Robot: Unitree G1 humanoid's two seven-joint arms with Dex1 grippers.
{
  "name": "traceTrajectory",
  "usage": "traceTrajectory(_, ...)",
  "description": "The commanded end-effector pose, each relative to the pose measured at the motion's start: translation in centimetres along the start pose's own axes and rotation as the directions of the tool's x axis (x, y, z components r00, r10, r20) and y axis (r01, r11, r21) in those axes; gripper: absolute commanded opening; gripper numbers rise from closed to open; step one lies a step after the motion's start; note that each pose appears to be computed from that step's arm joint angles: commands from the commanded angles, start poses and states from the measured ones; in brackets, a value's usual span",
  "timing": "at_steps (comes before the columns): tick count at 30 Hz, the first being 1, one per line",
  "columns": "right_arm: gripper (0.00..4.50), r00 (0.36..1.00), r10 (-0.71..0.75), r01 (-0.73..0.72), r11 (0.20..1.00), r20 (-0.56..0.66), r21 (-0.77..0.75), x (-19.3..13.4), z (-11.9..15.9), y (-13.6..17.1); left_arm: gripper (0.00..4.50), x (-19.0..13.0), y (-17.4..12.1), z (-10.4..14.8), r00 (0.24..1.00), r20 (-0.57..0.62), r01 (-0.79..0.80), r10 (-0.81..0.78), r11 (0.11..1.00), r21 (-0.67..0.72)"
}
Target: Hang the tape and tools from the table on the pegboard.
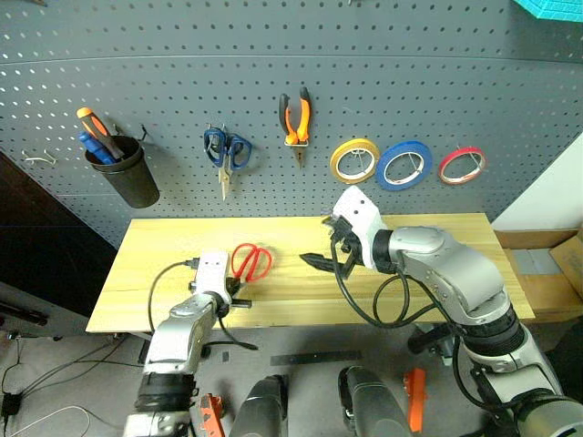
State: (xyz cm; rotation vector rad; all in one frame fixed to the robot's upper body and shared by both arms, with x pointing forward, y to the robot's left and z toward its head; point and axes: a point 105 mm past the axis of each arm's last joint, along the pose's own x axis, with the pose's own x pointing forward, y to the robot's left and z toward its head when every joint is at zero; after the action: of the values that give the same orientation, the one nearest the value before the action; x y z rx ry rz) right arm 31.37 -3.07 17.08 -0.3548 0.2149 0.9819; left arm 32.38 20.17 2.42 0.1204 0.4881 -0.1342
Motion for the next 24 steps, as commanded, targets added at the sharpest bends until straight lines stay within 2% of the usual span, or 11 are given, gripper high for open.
traceTrajectory(1,4.50,0.993,-0.010,0.021,0.995,0.115,-0.100,-0.9,2.7,0.2,0.03,-1.6,-0.2,3.0,0.983,0.183,-0.014,-0.020,0.984,0.179)
traceTrajectory(7,4.50,0.978,0.045,-0.005,0.981,0.201,-0.196,-1.8,4.7,0.7,0.03,-5.2,1.9,6.9,0.892,0.451,-0.163,0.037,0.956,0.243)
traceTrajectory(11,4.50,0.972,0.056,-0.006,0.977,0.229,-0.211,-2.2,5.3,0.3,0.03,-6.8,2.4,9.0,0.839,0.541,-0.218,0.050,0.943,0.252)
traceTrajectory(16,4.50,0.974,-0.008,0.054,0.978,0.225,-0.202,-2.2,5.0,-1.9,0.03,-9.1,2.1,13.0,0.734,0.678,-0.301,0.035,0.912,0.279)
traceTrajectory(20,4.50,0.974,-0.013,0.061,0.977,0.227,-0.206,-2.0,5.1,-2.4,0.03,-9.5,2.2,14.5,0.699,0.714,-0.321,0.034,0.907,0.272)
traceTrajectory(24,4.50,0.974,-0.019,0.066,0.976,0.225,-0.205,-1.9,5.2,-2.6,0.03,-8.5,3.2,15.8,0.701,0.711,-0.313,0.059,0.921,0.232)
